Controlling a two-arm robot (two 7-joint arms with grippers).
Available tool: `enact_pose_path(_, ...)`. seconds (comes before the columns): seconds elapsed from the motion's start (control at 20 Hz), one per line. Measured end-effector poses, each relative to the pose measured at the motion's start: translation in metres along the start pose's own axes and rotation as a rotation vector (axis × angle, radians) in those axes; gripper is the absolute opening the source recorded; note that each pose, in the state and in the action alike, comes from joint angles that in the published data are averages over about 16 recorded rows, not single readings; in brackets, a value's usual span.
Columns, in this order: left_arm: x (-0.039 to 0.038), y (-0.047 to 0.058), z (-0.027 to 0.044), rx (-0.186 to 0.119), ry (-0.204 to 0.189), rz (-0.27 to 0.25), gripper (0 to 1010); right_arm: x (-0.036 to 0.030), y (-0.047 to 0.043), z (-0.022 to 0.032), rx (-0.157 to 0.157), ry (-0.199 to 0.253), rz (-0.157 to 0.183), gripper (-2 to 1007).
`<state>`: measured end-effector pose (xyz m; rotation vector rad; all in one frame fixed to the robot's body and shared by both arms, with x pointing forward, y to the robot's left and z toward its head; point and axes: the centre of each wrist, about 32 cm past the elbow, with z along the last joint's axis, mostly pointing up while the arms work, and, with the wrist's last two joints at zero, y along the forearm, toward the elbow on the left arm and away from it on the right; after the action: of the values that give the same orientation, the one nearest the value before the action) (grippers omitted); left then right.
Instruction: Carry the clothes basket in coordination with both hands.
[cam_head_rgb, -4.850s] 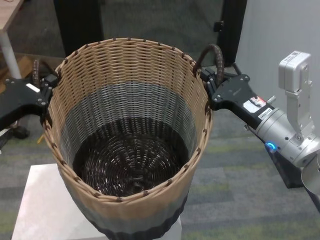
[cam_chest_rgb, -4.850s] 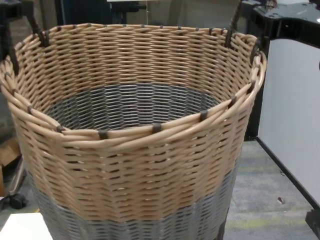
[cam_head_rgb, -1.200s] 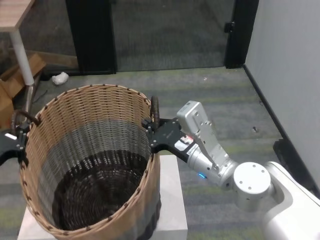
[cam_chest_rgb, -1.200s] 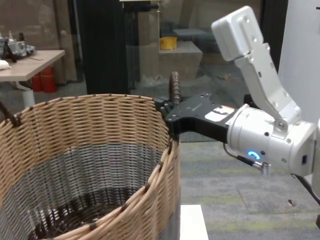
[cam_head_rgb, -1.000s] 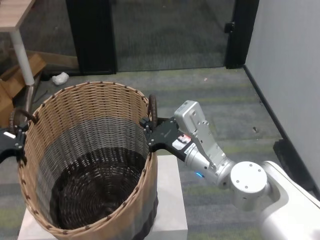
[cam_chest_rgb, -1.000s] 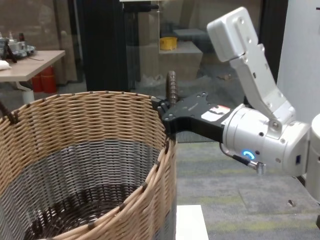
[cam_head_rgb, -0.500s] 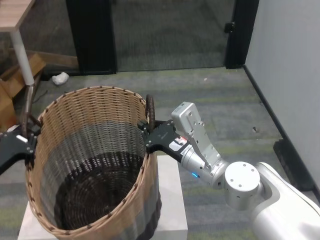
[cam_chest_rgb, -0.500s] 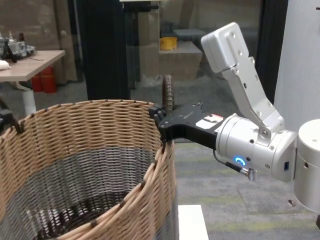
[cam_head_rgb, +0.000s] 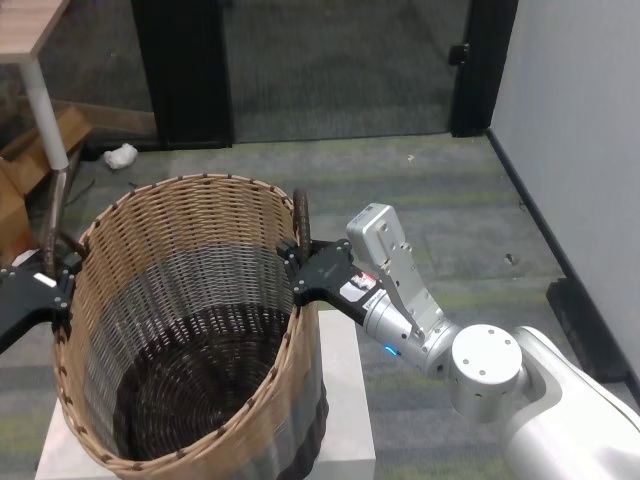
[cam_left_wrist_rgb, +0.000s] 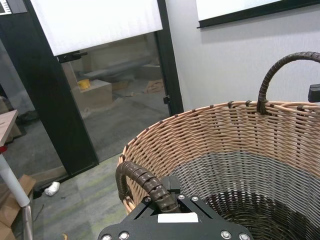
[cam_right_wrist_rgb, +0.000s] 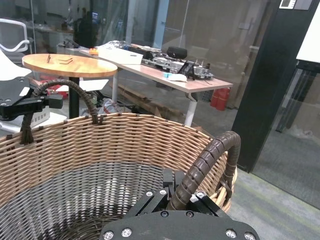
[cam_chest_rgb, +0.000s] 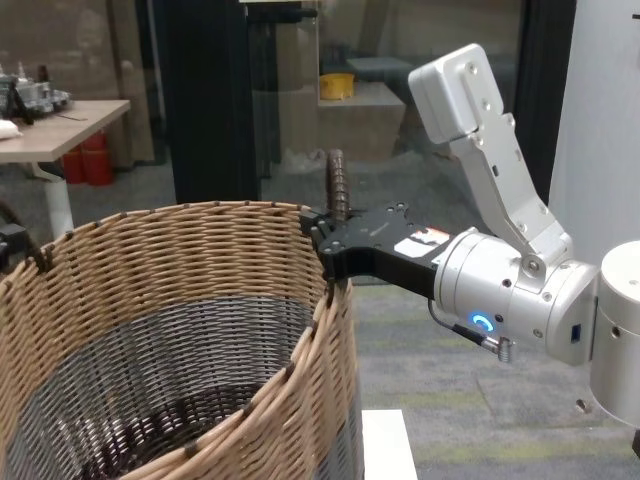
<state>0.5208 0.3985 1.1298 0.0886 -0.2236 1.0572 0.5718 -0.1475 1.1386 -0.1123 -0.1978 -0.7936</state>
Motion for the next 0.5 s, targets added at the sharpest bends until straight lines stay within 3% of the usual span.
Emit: enact_pose_path(0.5,-0.0002,0.0001,0.0006,0.0,0.001,0.0,7,0.0001,-0.0003,0.0003,0.0,-0.001,0.0,29)
